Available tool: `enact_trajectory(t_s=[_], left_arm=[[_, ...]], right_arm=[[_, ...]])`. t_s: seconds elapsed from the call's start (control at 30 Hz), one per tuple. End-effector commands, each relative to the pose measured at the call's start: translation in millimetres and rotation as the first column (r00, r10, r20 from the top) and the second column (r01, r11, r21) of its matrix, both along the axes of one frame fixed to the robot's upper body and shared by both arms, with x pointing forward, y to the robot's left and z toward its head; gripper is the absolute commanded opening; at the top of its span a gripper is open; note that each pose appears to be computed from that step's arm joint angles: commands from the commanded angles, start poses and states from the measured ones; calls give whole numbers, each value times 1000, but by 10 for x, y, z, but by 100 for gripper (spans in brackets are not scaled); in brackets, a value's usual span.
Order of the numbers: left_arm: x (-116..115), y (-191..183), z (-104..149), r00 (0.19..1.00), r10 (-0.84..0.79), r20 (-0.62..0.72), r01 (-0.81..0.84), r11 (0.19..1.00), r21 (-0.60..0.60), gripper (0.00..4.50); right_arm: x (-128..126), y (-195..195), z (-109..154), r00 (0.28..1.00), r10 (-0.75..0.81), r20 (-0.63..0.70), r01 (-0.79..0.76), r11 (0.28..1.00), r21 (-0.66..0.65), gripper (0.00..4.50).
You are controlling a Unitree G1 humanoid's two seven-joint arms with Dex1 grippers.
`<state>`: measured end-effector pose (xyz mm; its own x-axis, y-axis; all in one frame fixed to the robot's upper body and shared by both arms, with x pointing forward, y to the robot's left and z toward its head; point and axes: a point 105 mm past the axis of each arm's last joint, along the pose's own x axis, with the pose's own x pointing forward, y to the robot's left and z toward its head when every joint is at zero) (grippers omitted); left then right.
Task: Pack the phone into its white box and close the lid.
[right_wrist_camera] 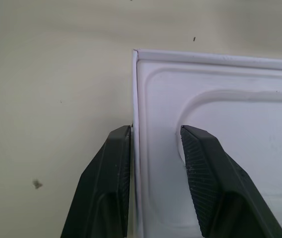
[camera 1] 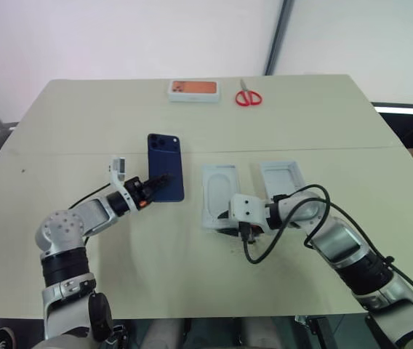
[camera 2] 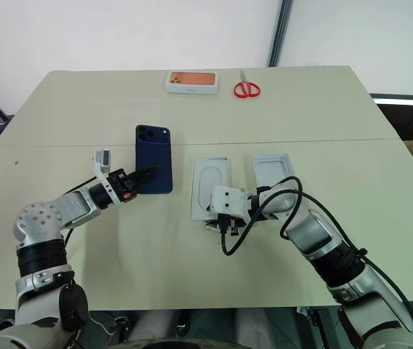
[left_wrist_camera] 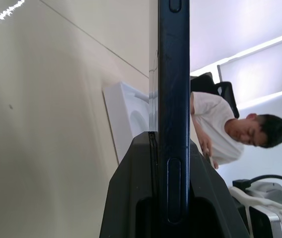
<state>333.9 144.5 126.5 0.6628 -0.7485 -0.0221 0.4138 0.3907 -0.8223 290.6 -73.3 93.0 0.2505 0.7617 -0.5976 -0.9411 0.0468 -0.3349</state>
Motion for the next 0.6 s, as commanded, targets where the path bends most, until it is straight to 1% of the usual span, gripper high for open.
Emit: enact_trajectory(t_s=[0.03, 0.13, 0.23, 0.4, 0.6], left_arm=[[-14, -14, 155, 998, -9, 65, 10, 1000, -9, 7], [-13, -29, 168, 998, -13, 68, 14, 1000, -8, 7], [-16, -29, 186, 997, -15, 72, 15, 1000, -6, 7], [-22, -10, 211, 997, -15, 70, 16, 1000, -15, 7], [6, -1, 382, 996, -19, 86, 27, 996, -86, 7]], right_arm=[[-24, 24, 18, 1000, 13, -4, -13, 1000, 10, 196], [-29, 18, -25, 1000, 7, -11, -7, 1000, -3, 113], [-33, 23, -44, 1000, 6, -9, -6, 1000, -6, 113], [-64, 91, -30, 1000, 14, -24, -13, 1000, 25, 113], [-201, 430, -86, 996, 76, -52, -72, 994, 88, 113]])
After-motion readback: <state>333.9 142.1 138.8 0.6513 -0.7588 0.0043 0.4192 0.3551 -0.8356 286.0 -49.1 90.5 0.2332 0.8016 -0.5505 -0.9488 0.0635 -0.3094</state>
